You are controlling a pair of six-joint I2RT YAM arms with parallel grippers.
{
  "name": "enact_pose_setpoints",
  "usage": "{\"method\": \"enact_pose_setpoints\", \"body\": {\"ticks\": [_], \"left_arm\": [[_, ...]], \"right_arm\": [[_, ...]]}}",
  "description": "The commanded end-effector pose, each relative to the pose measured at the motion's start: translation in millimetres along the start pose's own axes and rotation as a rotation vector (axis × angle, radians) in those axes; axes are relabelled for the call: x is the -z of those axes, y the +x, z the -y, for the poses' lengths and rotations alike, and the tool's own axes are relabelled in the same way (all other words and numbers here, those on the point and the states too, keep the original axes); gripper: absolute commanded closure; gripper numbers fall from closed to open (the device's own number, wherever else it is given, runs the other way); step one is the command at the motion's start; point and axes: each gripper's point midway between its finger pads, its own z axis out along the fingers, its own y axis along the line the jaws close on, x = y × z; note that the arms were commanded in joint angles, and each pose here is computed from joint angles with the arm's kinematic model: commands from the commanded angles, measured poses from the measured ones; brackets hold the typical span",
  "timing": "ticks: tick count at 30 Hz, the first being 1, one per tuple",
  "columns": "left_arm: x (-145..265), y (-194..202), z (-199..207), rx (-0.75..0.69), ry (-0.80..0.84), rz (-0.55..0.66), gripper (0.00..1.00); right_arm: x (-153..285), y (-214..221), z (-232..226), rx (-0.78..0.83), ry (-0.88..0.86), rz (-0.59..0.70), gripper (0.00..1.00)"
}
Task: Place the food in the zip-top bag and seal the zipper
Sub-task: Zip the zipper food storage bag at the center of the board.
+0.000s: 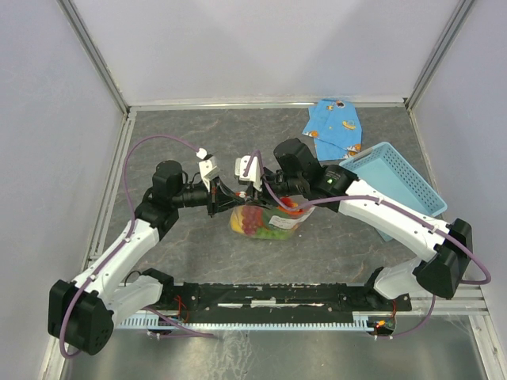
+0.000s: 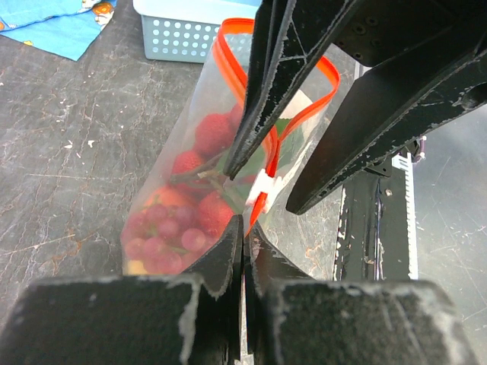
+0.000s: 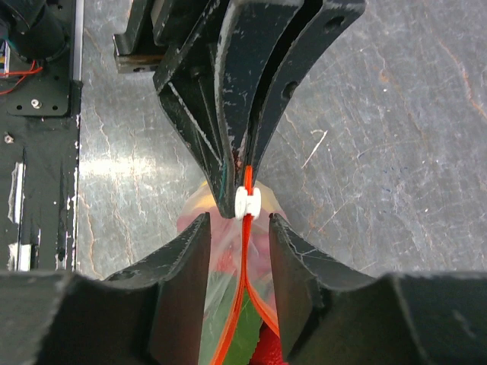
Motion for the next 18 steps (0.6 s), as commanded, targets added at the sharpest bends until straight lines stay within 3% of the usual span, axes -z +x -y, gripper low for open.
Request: {"method": "enact_pose_setpoints", "body": {"ticks": [1,4,10,15,18], "left_arm": [[2,-24,11,-0.099,0.035,0.066,0.97],[3,-25,11,-0.101,0.030,0.068,0.97],[4,-24,9,-0.099,0.010,0.064,0.97],[6,-27,6,-0.105,-0.018,0.070,0.97],[8,-28,1,-0.100,-0.063,0.074,0.97]], "right_arm": [[7,-37,9,0.054,0.026,0.115,0.55],[3,-39,10,0.055,0.019,0.120,0.56],[-6,-40,11,0.051,-0.008,0.123,0.69],[-7,-38,10,0.047,-0.018,0.108,0.90],[0,-25,13,0.064,0.017,0.047,0.94]]}}
